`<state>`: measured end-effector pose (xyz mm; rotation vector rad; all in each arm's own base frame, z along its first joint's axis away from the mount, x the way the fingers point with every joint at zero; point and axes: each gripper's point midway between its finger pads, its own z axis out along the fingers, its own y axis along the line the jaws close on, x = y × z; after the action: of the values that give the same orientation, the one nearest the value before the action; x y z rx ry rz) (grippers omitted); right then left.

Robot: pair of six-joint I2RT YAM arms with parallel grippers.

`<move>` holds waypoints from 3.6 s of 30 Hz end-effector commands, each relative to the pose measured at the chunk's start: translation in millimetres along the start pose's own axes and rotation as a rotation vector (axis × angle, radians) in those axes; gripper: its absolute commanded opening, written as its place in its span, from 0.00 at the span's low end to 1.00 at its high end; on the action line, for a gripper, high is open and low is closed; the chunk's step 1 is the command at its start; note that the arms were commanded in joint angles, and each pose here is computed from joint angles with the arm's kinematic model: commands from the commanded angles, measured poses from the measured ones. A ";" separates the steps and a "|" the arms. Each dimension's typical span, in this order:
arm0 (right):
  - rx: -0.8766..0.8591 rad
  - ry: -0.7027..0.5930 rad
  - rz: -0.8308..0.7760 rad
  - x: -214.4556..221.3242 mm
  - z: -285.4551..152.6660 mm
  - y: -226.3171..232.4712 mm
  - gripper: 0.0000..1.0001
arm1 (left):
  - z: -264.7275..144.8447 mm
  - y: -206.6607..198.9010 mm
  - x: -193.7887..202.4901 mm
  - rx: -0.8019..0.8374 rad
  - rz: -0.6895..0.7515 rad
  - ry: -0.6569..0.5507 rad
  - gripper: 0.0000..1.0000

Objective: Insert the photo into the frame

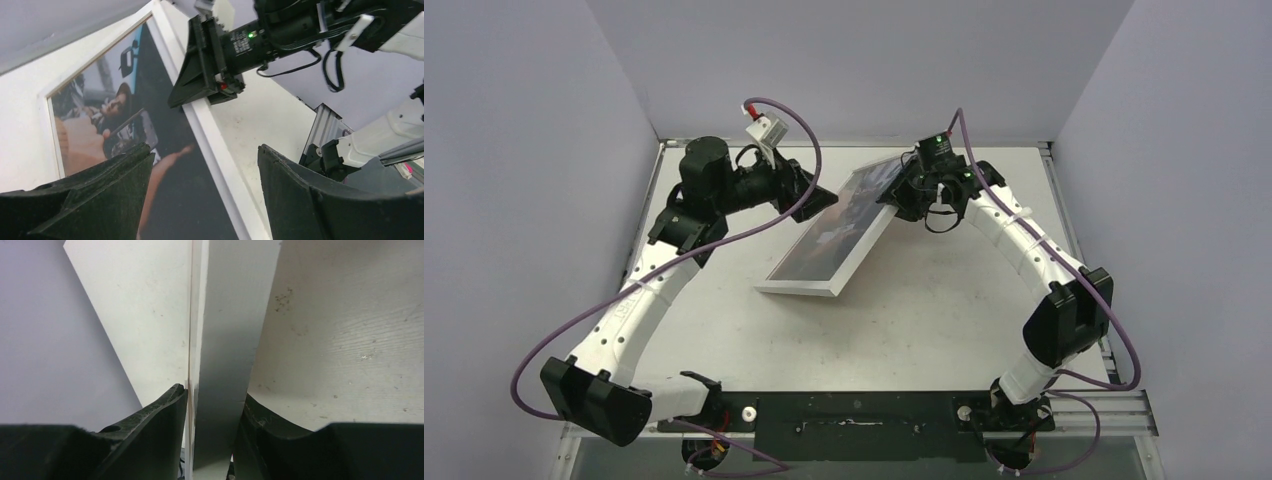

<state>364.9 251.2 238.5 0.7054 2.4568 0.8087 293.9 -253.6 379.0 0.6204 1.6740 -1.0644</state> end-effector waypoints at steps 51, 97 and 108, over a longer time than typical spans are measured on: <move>-0.283 0.186 -0.284 -32.7 111.6 -129.3 0.62 | -26.8 324.0 197.4 -0.786 -0.513 0.467 0.76; -0.040 0.095 -0.315 -65.0 178.9 -123.7 0.58 | -42.6 192.3 292.0 -0.638 -0.813 0.588 0.27; -0.154 0.165 -0.461 -45.7 206.4 -91.1 0.59 | -69.3 129.0 304.9 -0.651 -0.762 0.605 0.35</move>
<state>487.7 222.6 39.7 0.1305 2.5382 0.8252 256.5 -159.7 33.1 -0.1790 2.8209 -0.7589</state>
